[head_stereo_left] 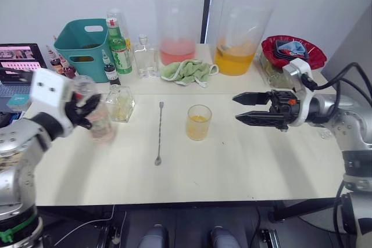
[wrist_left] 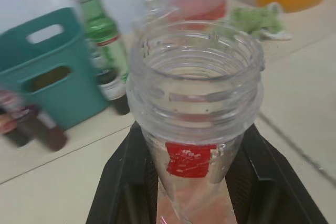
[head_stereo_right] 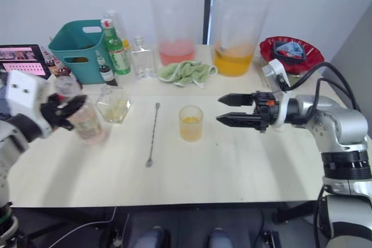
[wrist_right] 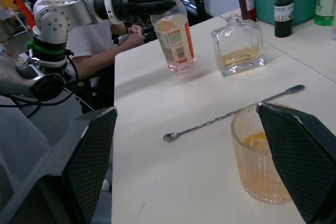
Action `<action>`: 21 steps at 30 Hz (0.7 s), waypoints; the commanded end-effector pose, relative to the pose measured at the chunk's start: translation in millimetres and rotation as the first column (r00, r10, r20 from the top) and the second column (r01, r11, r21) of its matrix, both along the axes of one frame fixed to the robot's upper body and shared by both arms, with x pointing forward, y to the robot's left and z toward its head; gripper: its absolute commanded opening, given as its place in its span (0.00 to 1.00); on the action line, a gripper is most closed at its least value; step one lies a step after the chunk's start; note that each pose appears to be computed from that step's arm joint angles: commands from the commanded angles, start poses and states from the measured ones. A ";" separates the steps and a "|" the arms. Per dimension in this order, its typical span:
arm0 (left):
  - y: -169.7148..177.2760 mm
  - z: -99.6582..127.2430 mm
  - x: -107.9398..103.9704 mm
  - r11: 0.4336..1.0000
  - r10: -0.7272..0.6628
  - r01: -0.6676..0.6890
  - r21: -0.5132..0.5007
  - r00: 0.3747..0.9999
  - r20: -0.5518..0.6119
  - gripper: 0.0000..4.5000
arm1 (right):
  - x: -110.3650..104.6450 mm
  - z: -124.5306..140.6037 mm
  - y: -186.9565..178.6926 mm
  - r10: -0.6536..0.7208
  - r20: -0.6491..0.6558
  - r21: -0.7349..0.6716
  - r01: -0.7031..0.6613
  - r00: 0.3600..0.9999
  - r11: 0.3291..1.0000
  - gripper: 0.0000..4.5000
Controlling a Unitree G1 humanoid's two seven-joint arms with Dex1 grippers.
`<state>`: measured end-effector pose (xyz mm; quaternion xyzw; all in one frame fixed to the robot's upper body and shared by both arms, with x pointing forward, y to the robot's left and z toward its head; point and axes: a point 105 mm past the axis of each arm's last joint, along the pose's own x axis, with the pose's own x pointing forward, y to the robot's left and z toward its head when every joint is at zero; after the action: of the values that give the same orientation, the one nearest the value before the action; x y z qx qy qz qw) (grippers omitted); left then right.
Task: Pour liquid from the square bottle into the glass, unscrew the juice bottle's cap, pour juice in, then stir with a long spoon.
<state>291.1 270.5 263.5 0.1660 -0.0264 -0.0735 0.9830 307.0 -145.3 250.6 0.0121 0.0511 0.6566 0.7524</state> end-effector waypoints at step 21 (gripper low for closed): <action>63.6 19.2 102.2 0.955 0.175 -0.144 -0.261 0.980 0.100 0.28 | -15.0 13.2 -2.6 -0.076 0.048 -0.016 0.076 0.996 0.997 1.00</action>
<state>396.2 332.0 255.0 0.0289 -0.0338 0.0185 0.9988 297.7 -145.0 250.7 0.0012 0.0602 0.6273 0.7765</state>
